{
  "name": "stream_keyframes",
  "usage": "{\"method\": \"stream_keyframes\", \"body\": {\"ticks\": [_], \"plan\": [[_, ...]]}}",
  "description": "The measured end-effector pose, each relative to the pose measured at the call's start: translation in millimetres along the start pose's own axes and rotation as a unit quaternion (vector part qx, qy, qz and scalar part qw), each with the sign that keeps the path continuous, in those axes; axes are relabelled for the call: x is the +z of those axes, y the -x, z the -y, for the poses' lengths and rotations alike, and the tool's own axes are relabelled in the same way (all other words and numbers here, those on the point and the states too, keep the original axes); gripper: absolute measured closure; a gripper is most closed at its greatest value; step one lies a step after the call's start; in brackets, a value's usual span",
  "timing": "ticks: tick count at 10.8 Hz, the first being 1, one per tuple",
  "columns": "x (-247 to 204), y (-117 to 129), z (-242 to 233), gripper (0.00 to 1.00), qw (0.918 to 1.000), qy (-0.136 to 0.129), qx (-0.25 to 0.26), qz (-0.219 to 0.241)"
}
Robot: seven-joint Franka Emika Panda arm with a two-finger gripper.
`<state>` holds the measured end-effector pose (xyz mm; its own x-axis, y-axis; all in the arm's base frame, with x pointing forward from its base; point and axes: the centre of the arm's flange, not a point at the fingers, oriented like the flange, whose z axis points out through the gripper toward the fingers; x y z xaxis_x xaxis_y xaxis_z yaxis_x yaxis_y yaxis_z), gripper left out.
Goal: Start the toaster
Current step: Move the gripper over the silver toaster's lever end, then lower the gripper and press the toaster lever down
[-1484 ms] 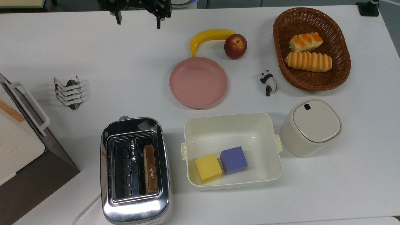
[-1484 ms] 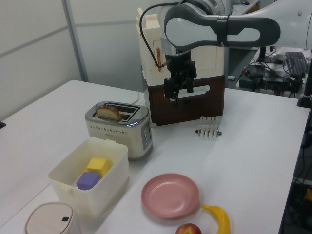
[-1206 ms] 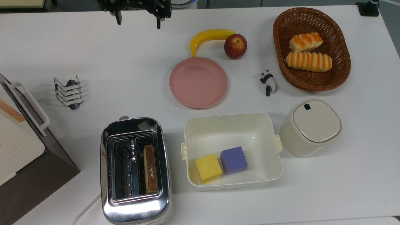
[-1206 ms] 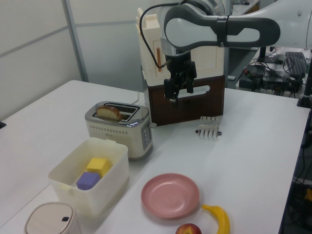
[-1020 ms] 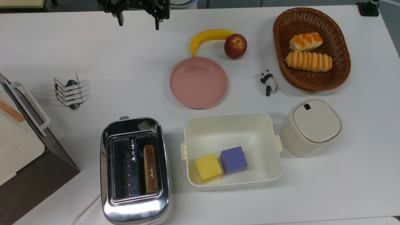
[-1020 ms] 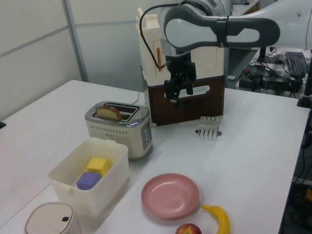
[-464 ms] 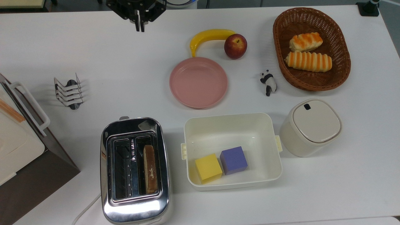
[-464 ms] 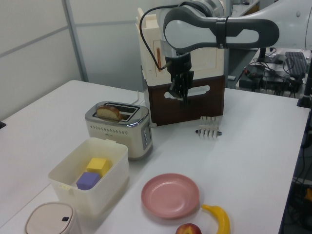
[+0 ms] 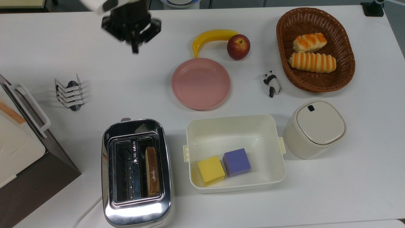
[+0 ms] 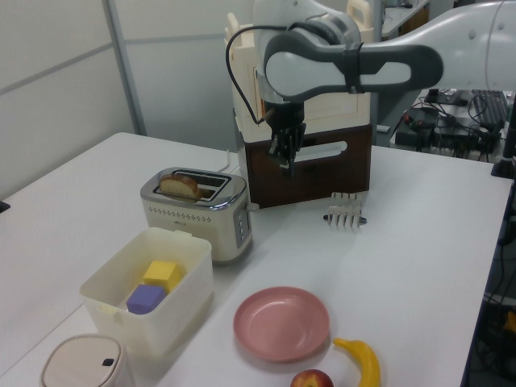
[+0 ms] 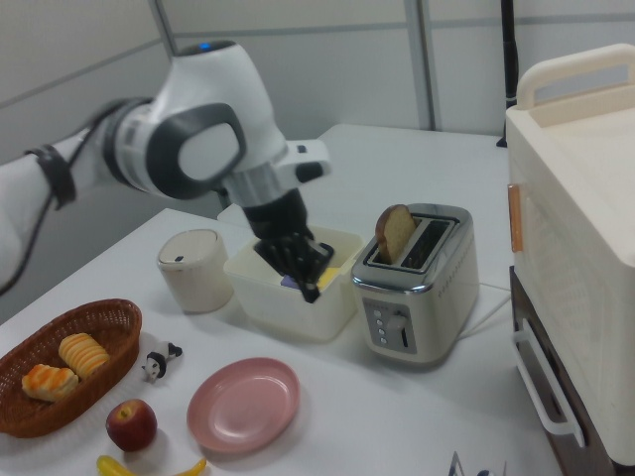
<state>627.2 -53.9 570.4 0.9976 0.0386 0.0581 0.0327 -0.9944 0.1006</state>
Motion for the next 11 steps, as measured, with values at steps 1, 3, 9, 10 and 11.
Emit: {"method": "stream_keyframes", "body": {"ticks": [1,3,9,10,11], "plan": [[13.7,-8.7,-7.6,0.99,0.9999,0.002,-0.009,-0.009],[39.3,-24.0,-15.4,0.99,0.9995,0.001,-0.022,-0.024],[128.1,-72.0,-19.5,0.99,0.9952,-0.01,-0.022,-0.094],[141.2,-76.2,-18.7,0.99,0.9949,-0.009,-0.022,-0.098],[151.2,-79.3,-18.2,0.99,0.9945,-0.008,-0.022,-0.102]]}}
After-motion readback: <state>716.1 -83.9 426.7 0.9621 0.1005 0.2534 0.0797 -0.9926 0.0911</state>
